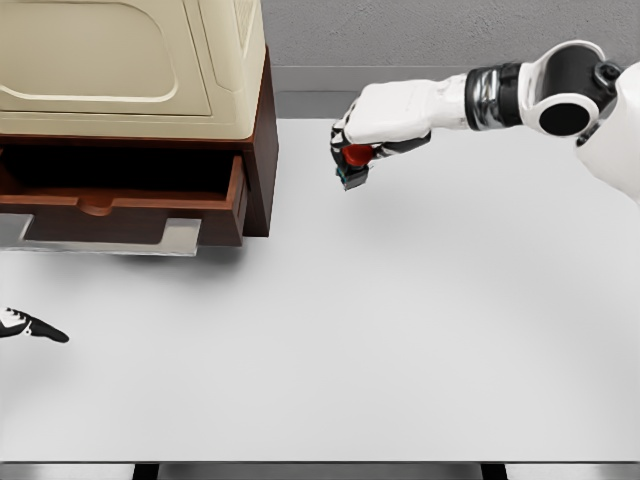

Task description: Open the cabinet drawer with left arm, and place a switch into the drawer with right arm

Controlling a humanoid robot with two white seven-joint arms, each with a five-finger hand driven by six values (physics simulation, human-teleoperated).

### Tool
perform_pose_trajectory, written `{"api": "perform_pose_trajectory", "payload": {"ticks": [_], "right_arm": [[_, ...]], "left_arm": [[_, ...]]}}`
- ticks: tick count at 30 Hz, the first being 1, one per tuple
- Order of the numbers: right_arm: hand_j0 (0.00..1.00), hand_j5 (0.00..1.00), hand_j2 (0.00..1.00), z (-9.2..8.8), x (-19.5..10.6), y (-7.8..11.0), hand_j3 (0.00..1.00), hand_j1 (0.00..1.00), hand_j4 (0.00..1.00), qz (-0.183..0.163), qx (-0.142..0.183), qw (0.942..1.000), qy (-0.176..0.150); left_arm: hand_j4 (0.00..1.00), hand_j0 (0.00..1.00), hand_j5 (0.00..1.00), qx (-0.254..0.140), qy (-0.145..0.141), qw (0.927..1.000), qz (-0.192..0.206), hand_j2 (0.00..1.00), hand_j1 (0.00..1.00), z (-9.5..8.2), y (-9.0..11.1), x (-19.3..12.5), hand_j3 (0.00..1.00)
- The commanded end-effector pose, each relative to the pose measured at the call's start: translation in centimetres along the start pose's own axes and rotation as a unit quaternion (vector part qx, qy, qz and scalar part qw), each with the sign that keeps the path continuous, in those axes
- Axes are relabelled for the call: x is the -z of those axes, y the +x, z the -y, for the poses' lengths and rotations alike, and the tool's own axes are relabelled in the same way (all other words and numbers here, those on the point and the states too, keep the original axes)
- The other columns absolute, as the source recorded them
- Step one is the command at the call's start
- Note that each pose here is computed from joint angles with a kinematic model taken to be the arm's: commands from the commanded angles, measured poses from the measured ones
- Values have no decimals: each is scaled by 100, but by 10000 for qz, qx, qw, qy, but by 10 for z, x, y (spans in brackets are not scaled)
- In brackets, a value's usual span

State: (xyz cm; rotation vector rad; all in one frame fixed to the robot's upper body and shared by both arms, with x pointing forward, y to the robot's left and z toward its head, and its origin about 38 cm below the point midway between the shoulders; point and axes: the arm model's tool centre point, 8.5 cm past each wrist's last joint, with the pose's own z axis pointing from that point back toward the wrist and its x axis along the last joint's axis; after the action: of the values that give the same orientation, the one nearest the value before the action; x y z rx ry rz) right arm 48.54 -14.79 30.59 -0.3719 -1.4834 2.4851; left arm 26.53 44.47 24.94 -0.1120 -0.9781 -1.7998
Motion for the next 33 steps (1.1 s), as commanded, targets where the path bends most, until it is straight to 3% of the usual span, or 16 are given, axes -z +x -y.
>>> {"api": "perform_pose_trajectory", "payload": {"ticks": [1, 4, 13, 24, 33], "right_arm": [[46, 46, 46, 9, 8, 19, 46, 46, 46, 288, -131, 9995, -80], [46, 46, 46, 24, 13, 32, 46, 46, 46, 533, -274, 9981, -144], [46, 46, 46, 68, 24, 45, 46, 46, 46, 804, -531, 9945, -419], [46, 46, 46, 102, 25, 56, 46, 46, 46, 1025, -682, 9905, -614], [46, 46, 46, 132, 51, 84, 46, 46, 46, 1438, -958, 9828, -644]], "left_arm": [[100, 100, 100, -30, 18, 10000, 7, 100, 100, 0, 0, 0, 100], [100, 100, 100, -35, 13, 10000, 7, 100, 100, 0, 0, 0, 100], [100, 100, 100, -30, 18, 10000, 7, 100, 100, 0, 0, 0, 100], [100, 100, 100, -25, 14, 10000, 3, 100, 100, 0, 0, 0, 100], [100, 100, 100, 1, -8, 10000, -15, 100, 100, 0, 0, 0, 100]]}}
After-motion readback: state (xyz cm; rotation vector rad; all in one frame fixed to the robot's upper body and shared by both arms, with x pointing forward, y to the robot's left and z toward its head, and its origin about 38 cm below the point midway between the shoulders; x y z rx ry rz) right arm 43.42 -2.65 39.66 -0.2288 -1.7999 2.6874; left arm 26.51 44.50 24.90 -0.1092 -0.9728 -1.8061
